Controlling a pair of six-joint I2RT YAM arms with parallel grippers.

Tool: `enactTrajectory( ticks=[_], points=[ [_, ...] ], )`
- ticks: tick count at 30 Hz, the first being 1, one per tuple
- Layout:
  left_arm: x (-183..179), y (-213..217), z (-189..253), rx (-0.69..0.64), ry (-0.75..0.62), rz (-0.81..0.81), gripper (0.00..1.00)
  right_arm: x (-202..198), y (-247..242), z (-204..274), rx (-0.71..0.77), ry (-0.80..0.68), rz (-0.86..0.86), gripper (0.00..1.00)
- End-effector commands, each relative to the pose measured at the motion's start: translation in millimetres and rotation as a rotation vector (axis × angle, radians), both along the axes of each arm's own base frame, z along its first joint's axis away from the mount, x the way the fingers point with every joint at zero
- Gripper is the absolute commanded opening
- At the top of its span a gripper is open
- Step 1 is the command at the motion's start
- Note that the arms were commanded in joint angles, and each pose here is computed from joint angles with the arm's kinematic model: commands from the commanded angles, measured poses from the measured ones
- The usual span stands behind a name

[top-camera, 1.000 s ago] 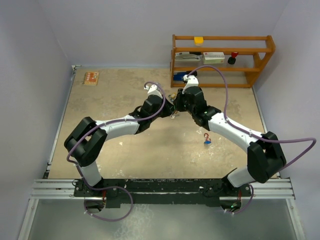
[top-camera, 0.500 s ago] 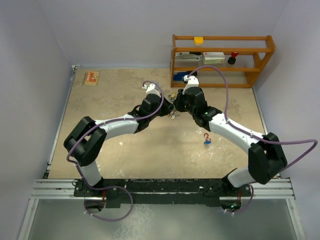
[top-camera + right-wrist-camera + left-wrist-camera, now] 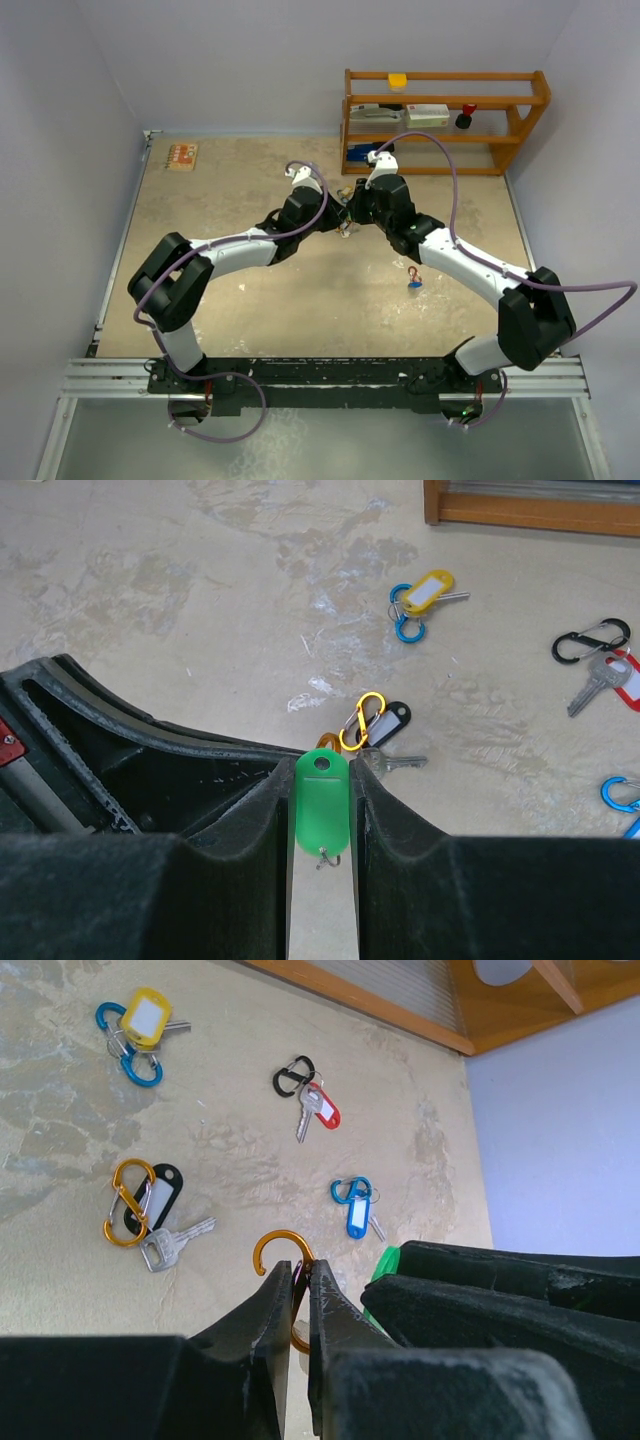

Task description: Put the keys on the keyring

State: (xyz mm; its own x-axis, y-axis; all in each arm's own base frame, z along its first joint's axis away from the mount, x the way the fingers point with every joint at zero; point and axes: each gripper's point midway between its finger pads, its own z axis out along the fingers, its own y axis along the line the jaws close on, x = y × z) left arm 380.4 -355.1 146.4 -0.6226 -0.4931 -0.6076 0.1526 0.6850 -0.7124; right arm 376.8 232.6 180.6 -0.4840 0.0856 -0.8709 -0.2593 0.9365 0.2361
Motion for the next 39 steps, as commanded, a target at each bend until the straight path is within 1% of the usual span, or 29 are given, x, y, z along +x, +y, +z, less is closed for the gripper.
enactTrajectory(
  ticks=[1, 8, 13, 16, 26, 33, 35, 37, 39],
  points=[
    [13, -8, 25, -0.049, -0.051, -0.014, 0.08, 2, 0, 25, 0.023, -0.074, 0.003, 0.19],
    [14, -6, 25, -0.050, -0.047, -0.007, 0.30, 2, -2, 25, 0.019, -0.076, -0.004, 0.19],
    [15, -4, 22, -0.043, -0.039, 0.003, 0.42, 2, -3, 27, 0.020, -0.080, -0.008, 0.19],
    [15, -2, 20, -0.039, -0.035, 0.007, 0.46, 1, -4, 26, 0.017, -0.080, -0.013, 0.19],
    [16, -1, 20, -0.043, -0.030, 0.009, 0.47, 2, -5, 27, 0.016, -0.083, -0.018, 0.19],
    [17, 9, 21, -0.022, -0.034, 0.033, 0.47, 1, -7, 21, 0.002, -0.062, -0.029, 0.20],
    [17, 20, 19, 0.013, -0.031, 0.067, 0.47, -1, -8, 9, -0.019, -0.009, -0.033, 0.24],
    [18, 38, 15, 0.059, -0.023, 0.134, 0.47, -2, -9, -6, -0.057, 0.055, -0.039, 0.39],
    [19, 56, 14, 0.090, -0.021, 0.196, 0.52, -3, -11, -25, -0.117, 0.115, -0.034, 0.45]
  ],
)
